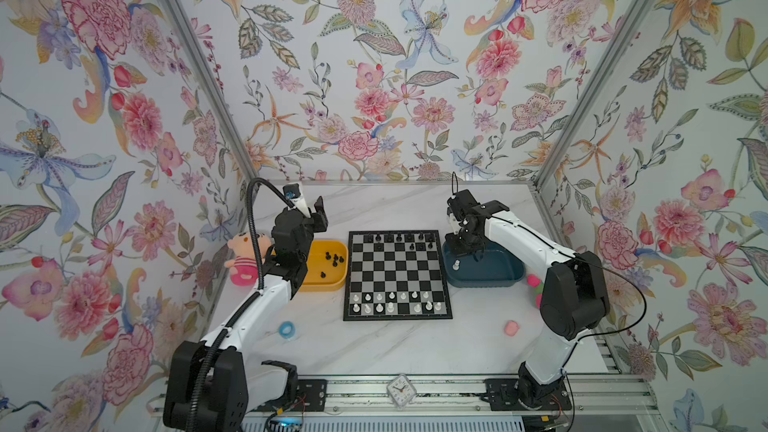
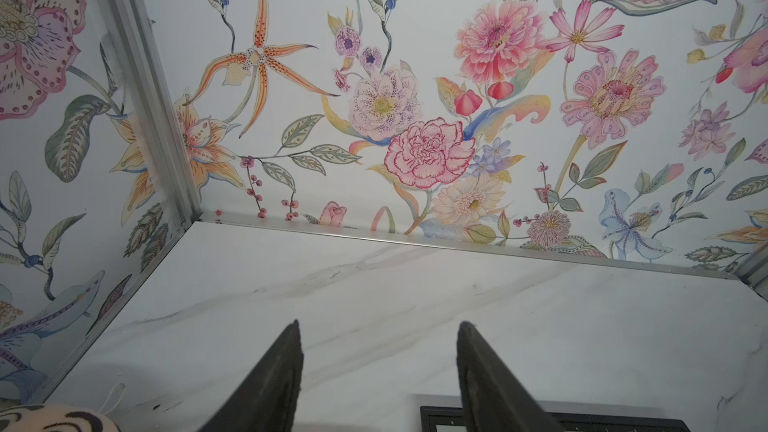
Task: Set up the chess pieces on the board
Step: 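Lift the second white pawn and carry it over the board's nearest rows, then lower the white pawn onto the board and open the right gripper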
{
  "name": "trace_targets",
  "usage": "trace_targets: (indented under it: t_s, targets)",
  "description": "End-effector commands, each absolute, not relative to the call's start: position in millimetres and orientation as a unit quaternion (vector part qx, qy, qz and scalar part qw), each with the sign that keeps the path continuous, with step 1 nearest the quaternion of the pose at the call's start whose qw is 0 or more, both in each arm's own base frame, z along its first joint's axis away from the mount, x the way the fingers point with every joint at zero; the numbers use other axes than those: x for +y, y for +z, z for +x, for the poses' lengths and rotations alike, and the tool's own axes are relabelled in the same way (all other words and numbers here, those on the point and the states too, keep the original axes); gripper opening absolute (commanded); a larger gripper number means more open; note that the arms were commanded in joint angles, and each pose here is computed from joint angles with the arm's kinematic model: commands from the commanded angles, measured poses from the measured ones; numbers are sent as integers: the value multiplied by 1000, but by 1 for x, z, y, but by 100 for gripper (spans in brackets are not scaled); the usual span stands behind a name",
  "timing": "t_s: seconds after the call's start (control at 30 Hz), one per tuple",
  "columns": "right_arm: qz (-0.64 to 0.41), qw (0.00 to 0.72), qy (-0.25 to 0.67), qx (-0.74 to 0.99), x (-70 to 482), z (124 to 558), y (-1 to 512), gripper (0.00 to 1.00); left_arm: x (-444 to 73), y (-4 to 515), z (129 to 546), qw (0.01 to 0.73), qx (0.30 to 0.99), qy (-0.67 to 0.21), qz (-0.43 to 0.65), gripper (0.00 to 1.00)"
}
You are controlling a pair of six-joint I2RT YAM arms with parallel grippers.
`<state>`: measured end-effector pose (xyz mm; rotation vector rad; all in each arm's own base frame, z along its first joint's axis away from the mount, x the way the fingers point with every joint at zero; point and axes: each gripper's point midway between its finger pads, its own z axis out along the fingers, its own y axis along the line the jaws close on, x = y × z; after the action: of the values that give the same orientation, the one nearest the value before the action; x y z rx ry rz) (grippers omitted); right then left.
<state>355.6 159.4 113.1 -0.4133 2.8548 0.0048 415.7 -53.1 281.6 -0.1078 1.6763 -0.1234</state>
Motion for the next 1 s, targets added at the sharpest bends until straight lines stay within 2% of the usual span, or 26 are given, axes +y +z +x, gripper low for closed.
trace_targets:
  t_s: [0.0, 0.43, 0.97]
  targets:
    - [-147, 123, -11, 981, 164, 338, 130, 6, -51, 289, 409, 678, 731, -64, -48, 61]
    - [-176, 72, 17, 982, 200, 279, 108, 6, -50, 287, 396, 680, 728, -71, -49, 61]
    - [-187, 34, 23, 982, 212, 253, 66, 5, -48, 286, 386, 681, 726, -74, -49, 61]
